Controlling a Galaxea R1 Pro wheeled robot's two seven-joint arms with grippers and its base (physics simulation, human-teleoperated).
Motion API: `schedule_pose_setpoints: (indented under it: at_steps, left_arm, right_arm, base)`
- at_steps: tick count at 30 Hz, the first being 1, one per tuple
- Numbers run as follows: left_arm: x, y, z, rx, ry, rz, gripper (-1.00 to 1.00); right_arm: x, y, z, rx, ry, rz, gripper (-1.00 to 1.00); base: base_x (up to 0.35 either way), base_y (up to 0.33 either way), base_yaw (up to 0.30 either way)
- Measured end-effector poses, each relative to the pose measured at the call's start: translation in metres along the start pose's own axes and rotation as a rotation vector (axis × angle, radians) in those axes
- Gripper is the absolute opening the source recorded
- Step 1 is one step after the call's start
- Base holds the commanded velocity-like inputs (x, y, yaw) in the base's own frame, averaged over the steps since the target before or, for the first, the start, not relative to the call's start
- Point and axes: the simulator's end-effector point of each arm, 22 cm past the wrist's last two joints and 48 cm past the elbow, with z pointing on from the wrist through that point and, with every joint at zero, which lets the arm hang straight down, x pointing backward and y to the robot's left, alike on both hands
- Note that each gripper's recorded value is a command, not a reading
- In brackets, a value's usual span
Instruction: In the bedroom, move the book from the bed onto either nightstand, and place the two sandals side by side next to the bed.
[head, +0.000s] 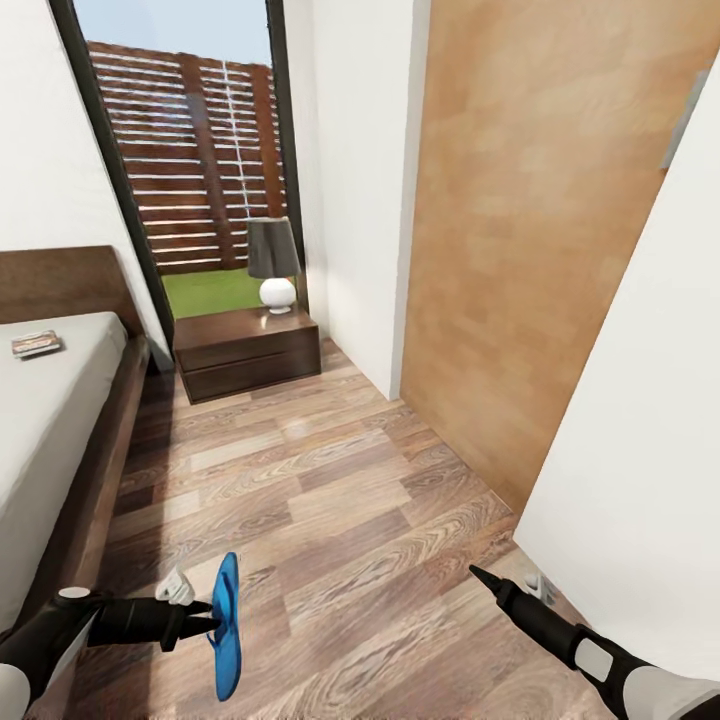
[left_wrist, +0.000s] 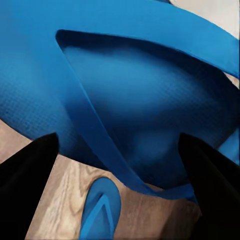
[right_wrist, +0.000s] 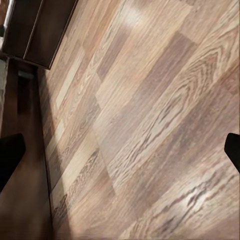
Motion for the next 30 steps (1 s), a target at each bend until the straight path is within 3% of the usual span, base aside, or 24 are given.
schedule_pose_setpoints:
  at_steps: [8,10,15,18,30]
  left_arm:
    - [-0.004,0.008,0.003,-0.009,0.01,0.028,-1.0]
    - [-0.004,0.01,0.004,-0.012,0.022,0.038,-1.0]
    - [0.025,0.021,0.004,-0.037,0.156,0.09,-1.0]
    - [0.03,0.025,0.005,-0.041,0.18,0.097,-1.0]
    - [0.027,0.039,0.005,-0.058,0.205,0.139,-1.0]
  right_arm:
    - [0.012,0.043,-0.004,-0.243,0.025,0.011,1.0]
    - [0.015,0.047,-0.004,-0.271,0.031,0.014,1.0]
    - [0.024,0.054,-0.005,-0.327,0.044,0.018,1.0]
    - [0.027,0.062,-0.008,-0.383,0.047,0.026,1.0]
    - [0.041,0.048,-0.005,-0.385,0.072,0.055,1.0]
  base:
    - [0.0,0.0,0.0]
    - [0.0,0.0,0.0]
    - [0.0,0.0,0.0]
    - [0.0,0.0,0.0]
    - [0.0,0.0,0.0]
